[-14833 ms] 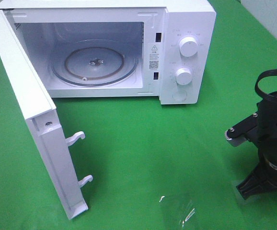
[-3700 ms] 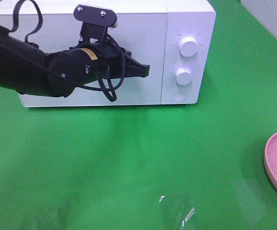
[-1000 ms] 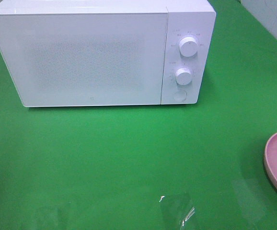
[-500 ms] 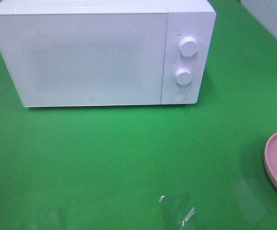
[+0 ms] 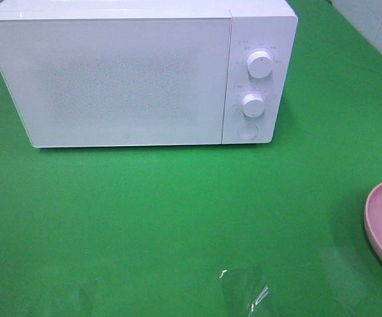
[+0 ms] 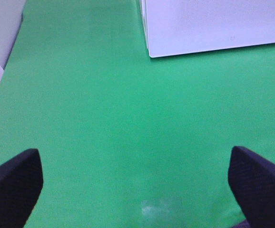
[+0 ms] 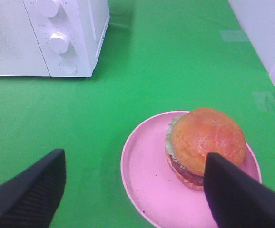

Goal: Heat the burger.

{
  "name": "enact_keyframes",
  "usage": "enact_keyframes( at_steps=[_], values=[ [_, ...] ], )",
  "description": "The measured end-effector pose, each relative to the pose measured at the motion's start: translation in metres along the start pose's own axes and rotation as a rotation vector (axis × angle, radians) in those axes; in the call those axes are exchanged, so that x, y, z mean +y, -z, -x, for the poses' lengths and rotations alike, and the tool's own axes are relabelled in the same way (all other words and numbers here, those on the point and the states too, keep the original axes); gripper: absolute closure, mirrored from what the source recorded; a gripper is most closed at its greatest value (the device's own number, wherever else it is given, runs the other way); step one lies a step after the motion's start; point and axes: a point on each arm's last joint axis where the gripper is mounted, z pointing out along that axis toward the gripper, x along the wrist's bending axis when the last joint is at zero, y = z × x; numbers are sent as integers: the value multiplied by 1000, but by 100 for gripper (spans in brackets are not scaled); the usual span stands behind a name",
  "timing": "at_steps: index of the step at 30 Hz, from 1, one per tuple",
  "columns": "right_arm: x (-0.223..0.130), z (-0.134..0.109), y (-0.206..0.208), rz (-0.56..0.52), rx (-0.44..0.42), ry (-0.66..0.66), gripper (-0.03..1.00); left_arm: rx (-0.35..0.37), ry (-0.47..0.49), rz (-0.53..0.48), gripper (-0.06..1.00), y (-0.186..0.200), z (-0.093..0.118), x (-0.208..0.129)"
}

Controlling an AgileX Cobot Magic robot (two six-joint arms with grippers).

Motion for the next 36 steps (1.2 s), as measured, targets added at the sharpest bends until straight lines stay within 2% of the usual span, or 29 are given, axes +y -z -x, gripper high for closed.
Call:
enact_keyframes(
  at_steps=[1,5,36],
  values=[
    [0,0,0,0,0,0,21,7,-4,32,-3,5,1,-3],
    [0,0,0,0,0,0,21,10,-6,49,-3,7,1,-4],
    [0,0,0,0,0,0,21,10,-6,44,-3,6,1,-5]
  ],
)
